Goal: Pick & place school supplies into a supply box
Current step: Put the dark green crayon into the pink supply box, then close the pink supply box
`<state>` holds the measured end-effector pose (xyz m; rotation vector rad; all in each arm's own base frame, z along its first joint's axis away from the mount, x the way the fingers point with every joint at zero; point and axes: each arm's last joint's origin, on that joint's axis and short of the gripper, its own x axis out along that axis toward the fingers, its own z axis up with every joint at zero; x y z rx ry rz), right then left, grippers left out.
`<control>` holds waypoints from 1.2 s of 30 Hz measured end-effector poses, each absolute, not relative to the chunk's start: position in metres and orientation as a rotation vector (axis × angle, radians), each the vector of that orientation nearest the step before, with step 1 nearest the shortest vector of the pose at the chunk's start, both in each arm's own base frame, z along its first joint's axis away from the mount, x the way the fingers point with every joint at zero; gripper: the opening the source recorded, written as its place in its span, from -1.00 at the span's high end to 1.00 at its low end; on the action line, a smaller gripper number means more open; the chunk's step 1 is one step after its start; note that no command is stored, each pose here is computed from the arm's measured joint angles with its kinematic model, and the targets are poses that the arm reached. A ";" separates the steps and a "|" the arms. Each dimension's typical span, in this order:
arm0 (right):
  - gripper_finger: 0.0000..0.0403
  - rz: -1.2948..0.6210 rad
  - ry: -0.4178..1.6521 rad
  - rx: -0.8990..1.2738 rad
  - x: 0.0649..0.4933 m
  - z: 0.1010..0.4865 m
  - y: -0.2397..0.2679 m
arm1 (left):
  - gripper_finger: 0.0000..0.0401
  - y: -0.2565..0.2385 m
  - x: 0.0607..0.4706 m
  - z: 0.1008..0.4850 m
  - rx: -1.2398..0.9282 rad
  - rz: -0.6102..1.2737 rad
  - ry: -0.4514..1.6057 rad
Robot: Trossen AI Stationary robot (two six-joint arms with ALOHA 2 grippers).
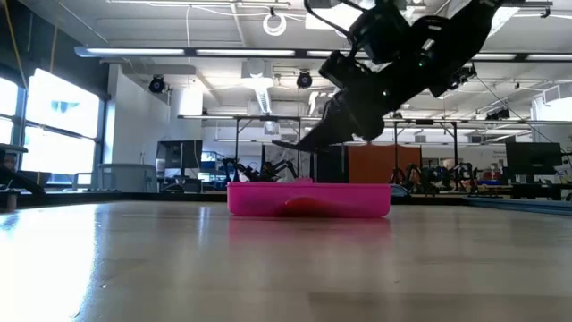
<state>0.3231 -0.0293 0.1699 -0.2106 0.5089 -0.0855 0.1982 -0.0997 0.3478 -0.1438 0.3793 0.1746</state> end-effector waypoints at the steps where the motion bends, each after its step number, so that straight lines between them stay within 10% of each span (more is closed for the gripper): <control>1: 0.95 -0.074 0.506 -0.209 0.323 0.169 -0.033 | 0.22 -0.100 0.198 0.348 -0.144 0.175 0.379; 28: 0.63 -0.226 0.584 -0.169 0.327 0.144 -0.049 | 0.22 -0.106 0.217 0.333 -0.243 0.410 0.315; 36: 0.60 -0.322 0.500 -0.256 0.324 0.187 -0.053 | 0.24 -0.103 0.238 0.313 -0.326 0.462 0.380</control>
